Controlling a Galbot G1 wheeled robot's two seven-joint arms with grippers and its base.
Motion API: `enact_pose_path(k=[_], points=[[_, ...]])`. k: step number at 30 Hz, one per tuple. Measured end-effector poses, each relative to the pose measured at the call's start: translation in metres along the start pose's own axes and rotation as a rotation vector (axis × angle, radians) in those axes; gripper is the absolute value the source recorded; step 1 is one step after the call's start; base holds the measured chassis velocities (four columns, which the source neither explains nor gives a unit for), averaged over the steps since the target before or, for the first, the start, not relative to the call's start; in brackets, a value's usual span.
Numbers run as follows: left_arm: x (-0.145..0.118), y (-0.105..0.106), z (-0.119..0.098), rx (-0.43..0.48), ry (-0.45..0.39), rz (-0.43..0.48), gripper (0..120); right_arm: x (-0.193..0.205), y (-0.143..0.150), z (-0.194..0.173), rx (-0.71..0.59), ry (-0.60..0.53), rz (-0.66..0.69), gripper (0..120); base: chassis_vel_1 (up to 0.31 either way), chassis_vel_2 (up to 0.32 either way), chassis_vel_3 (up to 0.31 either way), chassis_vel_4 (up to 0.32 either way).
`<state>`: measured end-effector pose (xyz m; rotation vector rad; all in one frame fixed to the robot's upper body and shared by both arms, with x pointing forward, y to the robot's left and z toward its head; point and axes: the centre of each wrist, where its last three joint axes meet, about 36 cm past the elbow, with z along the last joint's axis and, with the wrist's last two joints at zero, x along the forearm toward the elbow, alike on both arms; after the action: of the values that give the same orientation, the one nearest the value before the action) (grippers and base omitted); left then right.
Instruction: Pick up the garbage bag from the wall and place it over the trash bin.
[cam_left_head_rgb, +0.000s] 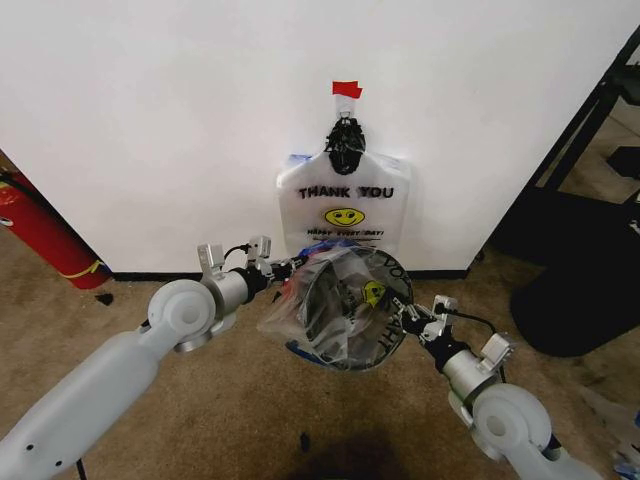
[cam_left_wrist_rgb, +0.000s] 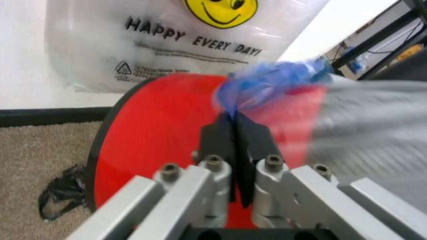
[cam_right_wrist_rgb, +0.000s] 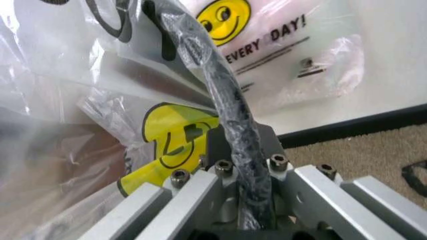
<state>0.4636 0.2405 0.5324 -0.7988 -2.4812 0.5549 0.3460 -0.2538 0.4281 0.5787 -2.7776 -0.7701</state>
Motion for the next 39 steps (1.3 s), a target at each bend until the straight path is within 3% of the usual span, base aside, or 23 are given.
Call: enact_pose_path(k=[3, 5, 13, 19, 25, 33, 39], points=[[0.011, -0.003, 0.0, -0.021, -0.019, -0.014, 21, -0.003, 0.003, 0.002, -0.057, -0.01, 0.036, 0, 0.0, 0.0, 0.0, 0.0], [0.013, -0.004, -0.001, -0.023, -0.028, -0.018, 24, -0.004, 0.004, 0.002, -0.067, -0.009, 0.046, 0, 0.0, 0.0, 0.0, 0.0], [0.02, -0.013, -0.014, -0.013, -0.148, -0.06, 52, -0.007, 0.012, 0.011, -0.132, 0.019, 0.124, 0, 0.0, 0.0, 0.0, 0.0], [0.023, -0.017, -0.011, 0.084, -0.276, -0.059, 77, 0.001, 0.013, 0.004, -0.277, 0.011, 0.268, 0, 0.0, 0.0, 0.0, 0.0], [0.021, -0.012, 0.006, 0.196, -0.304, -0.022, 98, 0.014, 0.003, -0.015, -0.456, 0.01, 0.342, 0, 0.0, 0.0, 0.0, 0.0], [0.025, -0.008, 0.049, 0.24, -0.256, -0.003, 100, 0.02, -0.006, -0.025, -0.535, 0.018, 0.35, 0, 0.0, 0.0, 0.0, 0.0], [0.029, -0.008, 0.086, 0.262, -0.219, 0.08, 100, 0.02, -0.011, -0.03, -0.533, 0.007, 0.358, 0, 0.0, 0.0, 0.0, 0.0]])
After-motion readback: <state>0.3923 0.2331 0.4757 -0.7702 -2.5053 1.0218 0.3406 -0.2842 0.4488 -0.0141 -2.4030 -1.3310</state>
